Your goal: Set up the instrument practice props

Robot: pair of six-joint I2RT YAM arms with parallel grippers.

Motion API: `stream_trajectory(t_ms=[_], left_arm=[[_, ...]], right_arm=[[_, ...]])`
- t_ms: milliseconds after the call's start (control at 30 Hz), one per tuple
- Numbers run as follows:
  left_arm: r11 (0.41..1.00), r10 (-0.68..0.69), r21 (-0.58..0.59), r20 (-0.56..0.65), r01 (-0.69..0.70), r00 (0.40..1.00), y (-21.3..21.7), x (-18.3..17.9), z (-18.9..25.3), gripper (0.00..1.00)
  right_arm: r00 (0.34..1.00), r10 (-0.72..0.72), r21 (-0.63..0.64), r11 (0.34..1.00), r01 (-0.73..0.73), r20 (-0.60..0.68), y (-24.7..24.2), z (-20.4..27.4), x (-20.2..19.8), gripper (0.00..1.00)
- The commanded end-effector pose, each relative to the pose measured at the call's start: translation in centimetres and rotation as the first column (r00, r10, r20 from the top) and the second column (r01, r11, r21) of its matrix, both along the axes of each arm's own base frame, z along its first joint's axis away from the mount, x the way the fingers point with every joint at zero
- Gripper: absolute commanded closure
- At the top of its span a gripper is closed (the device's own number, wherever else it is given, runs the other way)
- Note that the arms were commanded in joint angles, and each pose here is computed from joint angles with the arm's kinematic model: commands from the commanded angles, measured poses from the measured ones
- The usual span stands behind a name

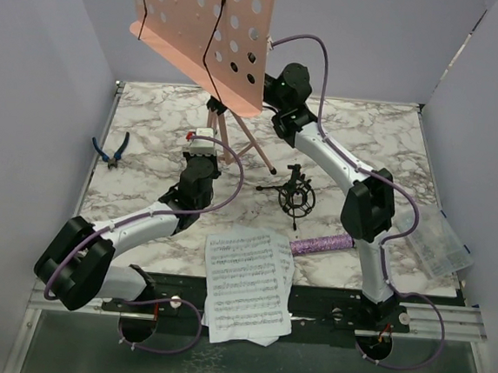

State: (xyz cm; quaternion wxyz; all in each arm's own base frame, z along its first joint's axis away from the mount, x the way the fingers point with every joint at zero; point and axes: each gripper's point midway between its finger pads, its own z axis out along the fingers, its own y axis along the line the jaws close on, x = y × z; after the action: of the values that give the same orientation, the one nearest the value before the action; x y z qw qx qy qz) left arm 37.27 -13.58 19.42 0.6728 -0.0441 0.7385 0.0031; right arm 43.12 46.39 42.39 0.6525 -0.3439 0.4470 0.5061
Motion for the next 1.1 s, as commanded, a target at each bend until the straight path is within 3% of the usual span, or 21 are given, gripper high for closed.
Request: stream_trajectory(t_ms=[0, 300, 733, 1067], left_arm=[[0.97, 0.239, -0.039, -0.046, -0.241, 0.97, 4.7, -0.2, -2.6, 1.0], [0.966, 0.257, -0.021, -0.069, -0.259, 0.964, 5.5, -0.1, -3.8, 1.0], [0.967, 0.244, -0.054, -0.1, -0.25, 0.965, 5.4, -0.6, -5.2, 1.0], [0.986, 0.12, -0.1, -0.111, -0.131, 0.986, 3.3, -0.6, -5.3, 1.0]], right_arm=[[0.931, -0.147, 0.397, 0.918, 0.002, 0.333, -8.8, 18.9, -5.5, 0.99], [0.941, -0.137, 0.433, 0.901, -0.012, 0.311, -9.8, 18.7, -4.7, 0.99], [0.986, 0.049, 0.264, 0.96, -0.091, 0.161, -8.0, 7.7, -5.7, 0.99], [0.994, 0.099, 0.174, 0.979, -0.104, 0.034, -7.4, 2.5, -6.0, 0.99]])
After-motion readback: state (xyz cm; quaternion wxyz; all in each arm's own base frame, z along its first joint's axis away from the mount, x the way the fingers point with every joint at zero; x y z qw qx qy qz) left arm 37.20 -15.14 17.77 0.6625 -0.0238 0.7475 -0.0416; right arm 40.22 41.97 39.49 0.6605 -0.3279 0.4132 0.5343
